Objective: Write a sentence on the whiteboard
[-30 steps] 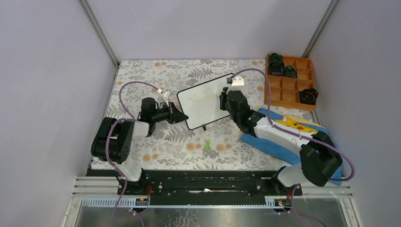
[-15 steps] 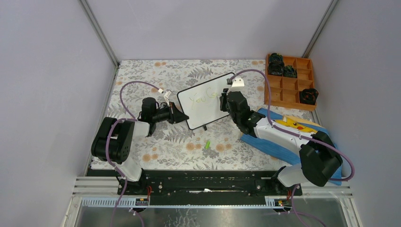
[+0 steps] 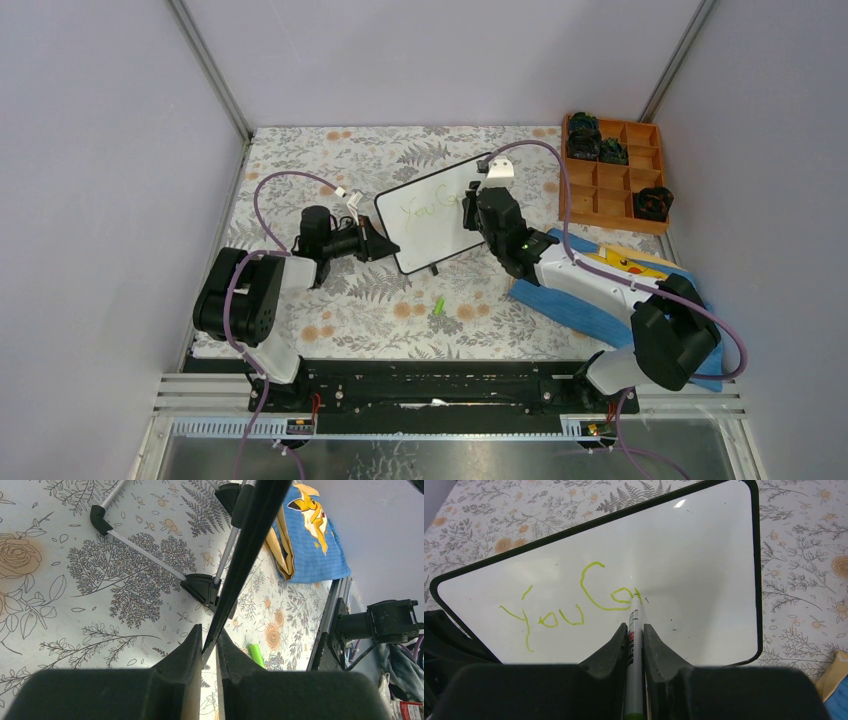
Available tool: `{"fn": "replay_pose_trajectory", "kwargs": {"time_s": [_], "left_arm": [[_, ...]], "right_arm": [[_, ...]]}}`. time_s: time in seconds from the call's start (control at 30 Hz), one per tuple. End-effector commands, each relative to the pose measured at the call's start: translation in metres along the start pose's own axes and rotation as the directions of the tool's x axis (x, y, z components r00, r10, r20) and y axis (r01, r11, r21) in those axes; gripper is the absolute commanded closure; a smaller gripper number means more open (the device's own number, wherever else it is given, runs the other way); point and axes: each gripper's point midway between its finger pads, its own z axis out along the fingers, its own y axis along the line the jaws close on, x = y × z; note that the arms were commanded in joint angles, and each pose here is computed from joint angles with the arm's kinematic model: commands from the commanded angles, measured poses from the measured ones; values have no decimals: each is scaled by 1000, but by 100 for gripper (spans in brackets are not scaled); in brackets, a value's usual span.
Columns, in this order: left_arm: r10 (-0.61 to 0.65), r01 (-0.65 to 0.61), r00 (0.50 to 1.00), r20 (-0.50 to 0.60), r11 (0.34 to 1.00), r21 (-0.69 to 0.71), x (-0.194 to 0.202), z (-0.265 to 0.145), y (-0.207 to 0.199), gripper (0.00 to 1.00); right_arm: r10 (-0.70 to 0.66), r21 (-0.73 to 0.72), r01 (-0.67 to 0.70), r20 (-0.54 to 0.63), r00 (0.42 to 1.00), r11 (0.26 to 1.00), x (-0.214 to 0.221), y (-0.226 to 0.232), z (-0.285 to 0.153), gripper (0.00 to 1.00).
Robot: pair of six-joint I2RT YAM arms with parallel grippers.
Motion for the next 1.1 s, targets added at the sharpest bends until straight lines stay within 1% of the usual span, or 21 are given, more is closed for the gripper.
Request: {"fn": "replay_pose_trajectory", "kwargs": {"time_s": [0.0, 0.27, 0.57, 0.83, 1.07], "left_arm": [[-49, 45, 998, -32, 992, -117, 17, -1, 24, 100], [-49, 45, 998, -34, 992, -119, 18, -1, 24, 100], [-48, 44, 998, -36, 992, -121, 18, -1, 25, 100], [-47, 43, 998, -37, 992, -122, 18, -1, 25, 100], [-49, 44, 998, -37, 991, -124, 18, -1, 25, 100]], "right_arm": [[20, 21, -22, 77, 997, 1000, -32, 0, 6, 100], [22, 39, -26, 100, 995, 999, -41, -6, 9, 100], [31, 55, -37, 105, 994, 998, -43, -14, 13, 100], [28, 67, -33, 78, 997, 997, -29, -20, 10, 100], [21, 42, -23, 50, 999, 999, -13, -22, 4, 100]]}}
